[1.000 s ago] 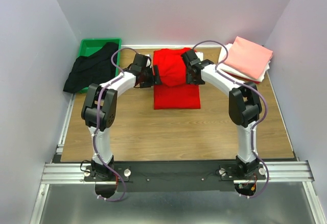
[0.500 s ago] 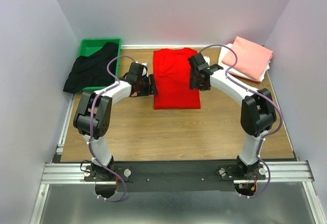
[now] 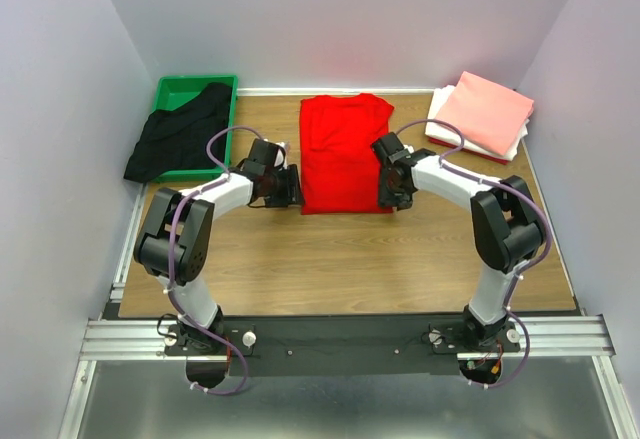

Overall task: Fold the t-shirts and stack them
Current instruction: Fold the tshirt

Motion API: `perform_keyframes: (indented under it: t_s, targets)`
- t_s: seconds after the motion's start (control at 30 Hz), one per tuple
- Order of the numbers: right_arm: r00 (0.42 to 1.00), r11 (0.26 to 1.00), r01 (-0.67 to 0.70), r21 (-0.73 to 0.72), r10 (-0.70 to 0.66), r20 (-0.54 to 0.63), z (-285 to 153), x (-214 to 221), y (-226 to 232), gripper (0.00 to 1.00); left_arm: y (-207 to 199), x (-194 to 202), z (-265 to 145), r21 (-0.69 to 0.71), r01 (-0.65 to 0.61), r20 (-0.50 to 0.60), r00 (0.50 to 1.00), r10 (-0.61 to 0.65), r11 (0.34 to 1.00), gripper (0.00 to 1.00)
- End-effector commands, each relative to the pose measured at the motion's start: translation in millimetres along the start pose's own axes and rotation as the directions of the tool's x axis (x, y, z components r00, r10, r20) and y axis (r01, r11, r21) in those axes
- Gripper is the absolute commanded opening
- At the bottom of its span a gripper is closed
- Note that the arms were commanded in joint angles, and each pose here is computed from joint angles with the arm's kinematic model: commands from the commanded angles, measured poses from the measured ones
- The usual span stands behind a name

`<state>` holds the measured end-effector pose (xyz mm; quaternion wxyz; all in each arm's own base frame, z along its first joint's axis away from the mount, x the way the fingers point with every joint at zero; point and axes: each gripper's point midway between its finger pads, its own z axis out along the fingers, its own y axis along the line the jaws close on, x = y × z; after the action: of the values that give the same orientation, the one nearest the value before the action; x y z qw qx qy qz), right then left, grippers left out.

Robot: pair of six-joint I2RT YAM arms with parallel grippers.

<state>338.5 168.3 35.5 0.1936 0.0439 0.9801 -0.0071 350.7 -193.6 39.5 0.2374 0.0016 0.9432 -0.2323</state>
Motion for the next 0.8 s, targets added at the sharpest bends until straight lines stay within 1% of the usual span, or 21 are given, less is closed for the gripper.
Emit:
perform_keyframes:
  t_s: [0.0, 0.27, 0.33, 0.5, 0.77]
  targets:
    - [0.999, 0.998, -0.042, -0.046, 0.043, 0.016, -3, -1, 6, 0.49, -14, -2, -7, 0.047, -0.031, 0.02, 0.999, 0.03, 0.998, 0.62]
    - [0.999, 0.998, -0.041, -0.037, 0.041, -0.003, 9, 10, 3, 0.45, -14, 13, 0, 0.046, -0.023, -0.02, 1.0, 0.024, 0.999, 0.61]
    - [0.999, 0.998, -0.042, -0.037, 0.042, -0.009, 11, 11, 3, 0.43, -11, 17, 2, 0.039, -0.018, -0.033, 0.999, 0.019, 0.999, 0.56]
    - [0.999, 0.999, -0.043, -0.031, 0.043, -0.017, 14, 16, 1, 0.42, -8, 29, 6, 0.021, -0.01, -0.063, 0.998, 0.011, 1.0, 0.55]
    - [0.999, 0.999, -0.042, -0.013, 0.042, -0.031, 22, 23, -3, 0.36, -9, 37, 13, 0.026, -0.018, -0.09, 0.996, 0.02, 0.999, 0.48]
